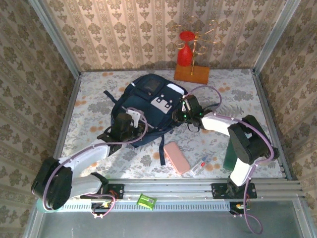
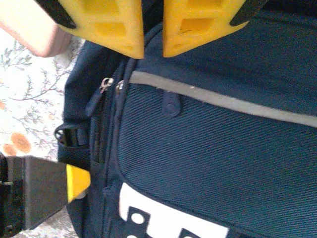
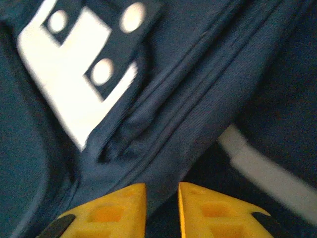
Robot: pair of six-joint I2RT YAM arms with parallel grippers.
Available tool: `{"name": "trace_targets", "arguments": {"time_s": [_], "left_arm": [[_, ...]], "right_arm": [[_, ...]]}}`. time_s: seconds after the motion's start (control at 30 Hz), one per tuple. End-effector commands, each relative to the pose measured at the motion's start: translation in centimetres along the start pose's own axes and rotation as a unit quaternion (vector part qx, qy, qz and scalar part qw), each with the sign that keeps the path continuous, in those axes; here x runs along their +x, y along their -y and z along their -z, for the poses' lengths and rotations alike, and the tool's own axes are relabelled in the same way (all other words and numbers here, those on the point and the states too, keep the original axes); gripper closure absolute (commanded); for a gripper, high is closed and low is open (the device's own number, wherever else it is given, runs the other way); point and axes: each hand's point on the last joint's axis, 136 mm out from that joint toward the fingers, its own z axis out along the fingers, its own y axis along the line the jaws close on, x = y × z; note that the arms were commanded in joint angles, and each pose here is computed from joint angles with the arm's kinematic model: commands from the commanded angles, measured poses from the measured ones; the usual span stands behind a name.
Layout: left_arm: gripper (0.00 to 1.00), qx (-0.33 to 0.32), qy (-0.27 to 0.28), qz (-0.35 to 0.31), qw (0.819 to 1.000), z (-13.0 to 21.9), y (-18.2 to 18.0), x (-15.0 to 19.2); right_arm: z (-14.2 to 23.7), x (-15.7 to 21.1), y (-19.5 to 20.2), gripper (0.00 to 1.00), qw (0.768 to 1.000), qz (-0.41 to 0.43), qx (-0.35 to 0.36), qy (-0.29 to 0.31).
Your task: Pack the student bag
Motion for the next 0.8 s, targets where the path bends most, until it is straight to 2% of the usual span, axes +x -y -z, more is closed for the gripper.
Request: {"name": "trace_targets", "arguments": {"time_s": [0.0,0.07,0.13,0.3,0.47,0.6,0.77], "left_arm": [[0.78,-0.009,-0.031,-0.015,0.999,-0.5,-0.2,0.9],[0.76,-0.025,-0.058,-0.008,0.998,-0.9,-1.0,2.7],[0.76,-0.03,-0.081,0.003,0.996,-1.1,-1.5,4.4],[0.81,-0.01,-0.135,0.042,0.99,-0.7,-1.0,8.2],[0.82,-0.037,-0.163,0.06,0.984,-0.3,-2.0,11.6],[0.82,-0.08,-0.155,0.067,0.982,-0.1,-4.0,12.3],[0.78,-0.101,-0.104,0.093,0.985,0.3,-5.3,10.2]], "right_arm": [[1.8,0.7,-2.9,0.66,0.998,0.053,-0.043,0.002],[1.6,1.6,-2.8,0.61,0.998,0.063,-0.029,-0.008],[1.0,3.1,-2.2,0.61,0.998,0.063,-0.008,-0.028],[-0.2,8.3,-1.6,0.65,0.996,0.05,0.009,-0.079],[-1.2,11.9,-2.4,0.71,0.995,0.03,-0.003,-0.098],[-2.0,13.1,-3.9,0.74,0.994,0.009,-0.027,-0.103],[-2.5,14.5,-6.8,0.76,0.991,-0.005,-0.075,-0.115]]}}
